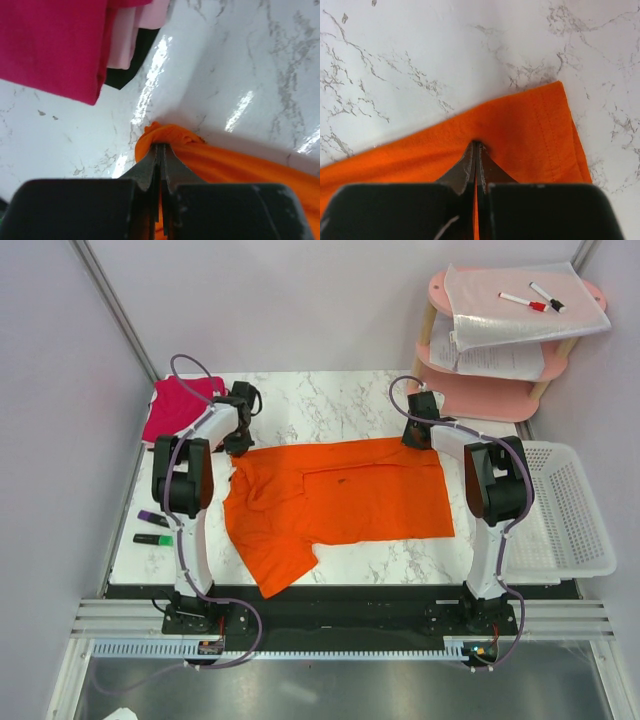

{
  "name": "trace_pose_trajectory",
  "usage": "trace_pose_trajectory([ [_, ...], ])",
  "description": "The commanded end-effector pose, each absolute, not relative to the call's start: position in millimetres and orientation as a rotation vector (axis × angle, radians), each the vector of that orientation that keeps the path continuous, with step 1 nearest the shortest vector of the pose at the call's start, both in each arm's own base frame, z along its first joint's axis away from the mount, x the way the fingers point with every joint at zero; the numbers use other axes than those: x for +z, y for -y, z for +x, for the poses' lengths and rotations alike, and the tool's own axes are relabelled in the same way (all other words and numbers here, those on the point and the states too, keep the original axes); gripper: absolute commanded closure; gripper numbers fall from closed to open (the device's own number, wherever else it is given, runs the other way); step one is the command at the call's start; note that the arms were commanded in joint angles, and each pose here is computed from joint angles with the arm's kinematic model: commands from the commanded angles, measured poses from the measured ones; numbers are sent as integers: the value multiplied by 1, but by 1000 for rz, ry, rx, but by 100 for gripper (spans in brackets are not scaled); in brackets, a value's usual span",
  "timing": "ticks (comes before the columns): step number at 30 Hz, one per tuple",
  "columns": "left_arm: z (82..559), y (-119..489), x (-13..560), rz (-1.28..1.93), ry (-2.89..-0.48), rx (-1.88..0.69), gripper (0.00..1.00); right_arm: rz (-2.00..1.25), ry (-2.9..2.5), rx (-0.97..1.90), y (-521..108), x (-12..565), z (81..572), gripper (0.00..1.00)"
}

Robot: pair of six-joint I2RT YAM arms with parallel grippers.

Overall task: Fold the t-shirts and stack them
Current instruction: Fold the flattened tshirt in 1/3 of the way

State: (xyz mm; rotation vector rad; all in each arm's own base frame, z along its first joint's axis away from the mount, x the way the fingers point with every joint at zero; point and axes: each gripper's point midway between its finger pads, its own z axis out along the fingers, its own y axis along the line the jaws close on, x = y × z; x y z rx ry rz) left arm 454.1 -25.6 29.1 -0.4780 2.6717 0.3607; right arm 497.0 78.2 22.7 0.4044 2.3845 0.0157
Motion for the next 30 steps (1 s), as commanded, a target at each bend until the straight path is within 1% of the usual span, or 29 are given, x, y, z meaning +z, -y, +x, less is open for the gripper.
trace_pose_trajectory([
  [1, 445, -5, 64, -580, -2568, 477, 98, 475, -2516, -187, -43, -20, 465, 100],
  [9, 426, -18, 63, -642, -2559, 537, 98, 500, -2529, -207, -38, -20, 460, 100],
  [15, 413, -29, 77, -683, -2523, 563, 98, 525, -2547, -225, -33, -24, 455, 100],
  [20, 392, -37, 90, -749, -2481, 594, 98, 541, -2549, -230, -30, -23, 453, 100],
  [21, 389, -36, 103, -762, -2449, 566, 98, 539, -2548, -230, -30, -22, 453, 100],
  [24, 382, -30, 117, -745, -2435, 503, 98, 536, -2545, -222, -31, -19, 454, 100],
  [30, 365, -6, 121, -677, -2470, 351, 98, 490, -2519, -138, -40, 2, 461, 100],
])
